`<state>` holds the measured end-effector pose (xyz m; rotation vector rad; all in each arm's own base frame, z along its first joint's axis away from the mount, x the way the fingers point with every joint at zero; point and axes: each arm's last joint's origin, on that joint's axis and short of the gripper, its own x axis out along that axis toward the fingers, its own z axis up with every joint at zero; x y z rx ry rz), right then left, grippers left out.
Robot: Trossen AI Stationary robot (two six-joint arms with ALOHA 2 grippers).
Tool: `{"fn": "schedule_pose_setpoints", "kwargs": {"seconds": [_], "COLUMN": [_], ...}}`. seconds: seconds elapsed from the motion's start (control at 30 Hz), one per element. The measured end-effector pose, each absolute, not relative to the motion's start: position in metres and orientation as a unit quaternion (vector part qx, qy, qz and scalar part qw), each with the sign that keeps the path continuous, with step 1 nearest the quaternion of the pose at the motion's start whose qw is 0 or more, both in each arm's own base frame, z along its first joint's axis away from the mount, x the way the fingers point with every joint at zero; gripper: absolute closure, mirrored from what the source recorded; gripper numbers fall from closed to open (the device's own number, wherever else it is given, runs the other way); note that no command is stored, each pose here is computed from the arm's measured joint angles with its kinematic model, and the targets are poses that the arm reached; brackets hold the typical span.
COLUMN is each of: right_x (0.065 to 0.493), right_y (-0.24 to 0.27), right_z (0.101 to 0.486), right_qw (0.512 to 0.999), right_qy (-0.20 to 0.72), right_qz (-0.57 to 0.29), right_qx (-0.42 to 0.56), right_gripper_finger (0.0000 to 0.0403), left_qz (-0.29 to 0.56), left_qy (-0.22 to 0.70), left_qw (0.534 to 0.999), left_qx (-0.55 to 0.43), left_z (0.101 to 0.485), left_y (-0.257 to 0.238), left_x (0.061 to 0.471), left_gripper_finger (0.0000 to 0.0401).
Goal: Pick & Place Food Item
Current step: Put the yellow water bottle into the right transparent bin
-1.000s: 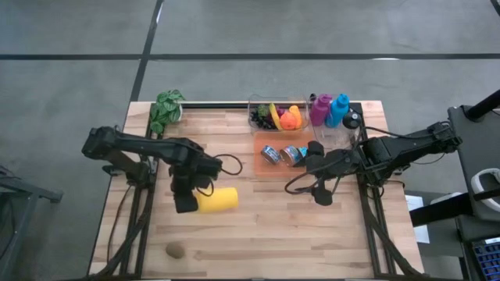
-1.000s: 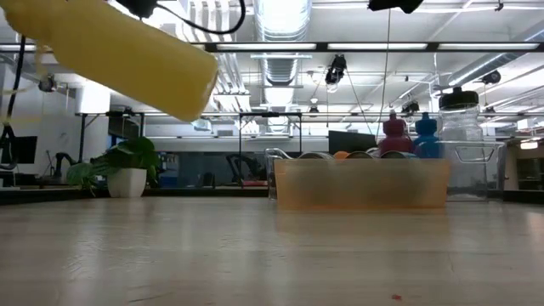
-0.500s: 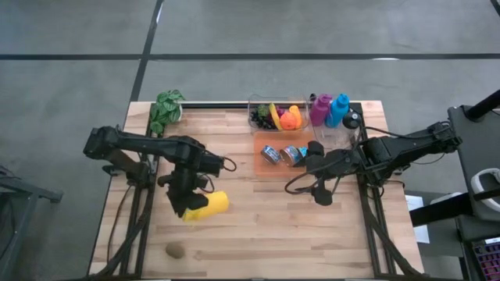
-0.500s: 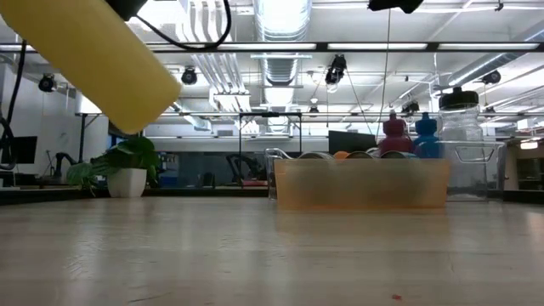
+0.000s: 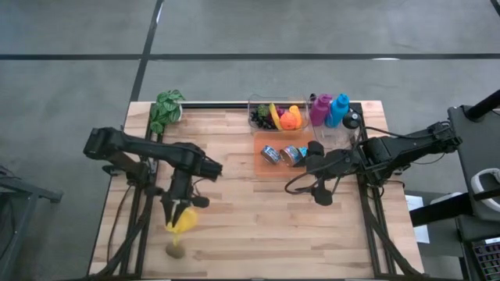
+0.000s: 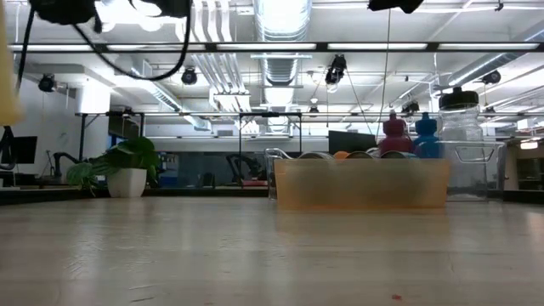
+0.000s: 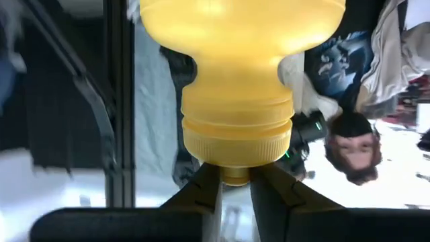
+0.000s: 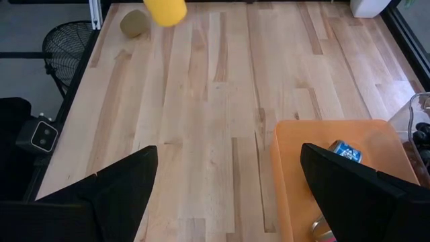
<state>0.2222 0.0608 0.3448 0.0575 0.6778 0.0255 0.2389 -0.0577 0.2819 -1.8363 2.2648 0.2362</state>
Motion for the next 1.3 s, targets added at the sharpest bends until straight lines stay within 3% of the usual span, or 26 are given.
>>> {"fn": "schedule_pose_setpoints", "kwargs": {"seconds": [0.07,0.17,0.47,0.67,1.03,1.3], "right_x": [0.222,0.222,0.222,0.222,0.222,0.222], "right_y": [0.061,0.061,0.061,0.061,0.061,0.061], "right_z": [0.345,0.345,0.345,0.345,0.345,0.345], "right_qw": [0.943,0.943,0.943,0.942,0.941,0.941], "right_qy": [0.332,0.332,0.333,0.333,0.333,0.333], "right_qz": [0.013,0.013,0.013,0.005,0.004,0.005], "right_qx": [0.028,0.028,0.028,0.05,0.053,0.052], "right_gripper_finger": [0.0039,0.0039,0.0039,0.0039,0.0039,0.0039], "left_qz": [0.081,0.091,0.072,0.028,0.016,0.013], "left_qy": [0.768,0.766,0.773,0.773,0.77,0.769], "left_qw": [0.072,0.055,0.063,0.092,0.081,0.084], "left_qx": [-0.631,-0.634,-0.627,-0.627,-0.633,-0.633], "left_z": [0.274,0.263,0.23,0.213,0.195,0.195], "left_y": [-0.058,-0.055,-0.052,-0.052,-0.051,-0.051], "left_x": [0.236,0.232,0.217,0.213,0.203,0.203], "left_gripper_finger": [0.0345,0.0345,0.0344,0.0344,0.0343,0.0304]}}
